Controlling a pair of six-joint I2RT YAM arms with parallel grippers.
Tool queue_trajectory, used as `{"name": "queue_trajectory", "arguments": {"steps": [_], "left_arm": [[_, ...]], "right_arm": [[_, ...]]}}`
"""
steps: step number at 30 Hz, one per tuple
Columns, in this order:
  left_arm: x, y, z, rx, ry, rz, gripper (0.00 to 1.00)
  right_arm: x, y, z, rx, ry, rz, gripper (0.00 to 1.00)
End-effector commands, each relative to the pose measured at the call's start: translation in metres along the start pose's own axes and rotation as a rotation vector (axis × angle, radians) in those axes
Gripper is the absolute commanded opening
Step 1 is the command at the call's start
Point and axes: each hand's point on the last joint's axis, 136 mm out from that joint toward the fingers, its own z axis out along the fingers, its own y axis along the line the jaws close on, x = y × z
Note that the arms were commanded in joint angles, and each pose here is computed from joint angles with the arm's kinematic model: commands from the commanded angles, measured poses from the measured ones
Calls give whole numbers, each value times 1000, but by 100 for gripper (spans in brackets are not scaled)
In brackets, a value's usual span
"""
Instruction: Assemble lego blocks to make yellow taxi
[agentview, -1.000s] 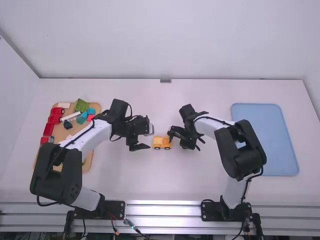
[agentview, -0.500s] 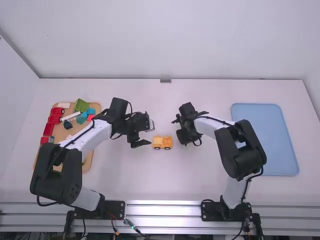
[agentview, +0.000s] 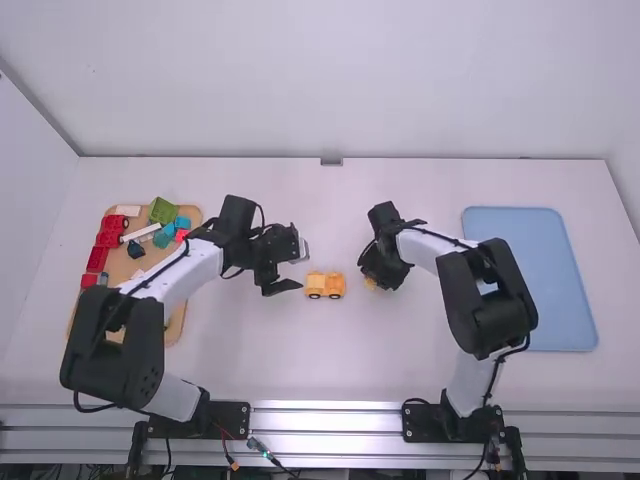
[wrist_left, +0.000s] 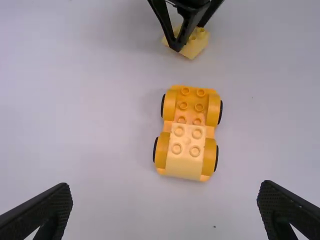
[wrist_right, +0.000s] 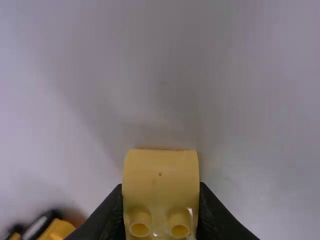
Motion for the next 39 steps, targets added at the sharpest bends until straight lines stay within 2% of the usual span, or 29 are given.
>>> {"name": "queue_trajectory", "arguments": {"steps": [1,7,12,23,28,29,30,31,32,33,34,35,39], "left_arm": [[-2,-5,-4,3,-13,-6,99],[-2,-5,-4,3,-14,-2,99],[-2,-5,-4,3,-14,-2,99],[-4,-6,-4,7,-22,-2,99],[-3,-6,-4,6,-21,-2,99],[-3,-6,-4,6,-21,-2,99],[-3,-6,-4,6,-21,-2,99],[-4,-6,-4,7,-21,-2,99],[-3,-6,-4,7,-21,-2,99],[-3,-6,-4,7,-21,-2,99],[-3,-6,-4,6,-21,-2,99],[-3,-6,-4,6,-21,-2,99],[-4,-5,-4,5,-22,0,99]], "right_arm": [[4,-10,5,40,6,377,0],[2,-15,6,69,-62,631,0],[5,-27,5,124,-126,740,0],[-4,-26,4,103,-155,812,0],[-4,-26,4,98,-136,824,7],[-4,-25,4,94,-134,823,13],[-4,-25,4,93,-134,823,14],[-4,-24,4,89,-134,822,27],[-5,-23,4,85,-135,819,56],[-5,-22,4,82,-135,818,65],[-4,-21,5,81,-136,812,96],[-3,-20,5,80,-134,804,99],[-6,-23,4,83,-133,784,99]]}}
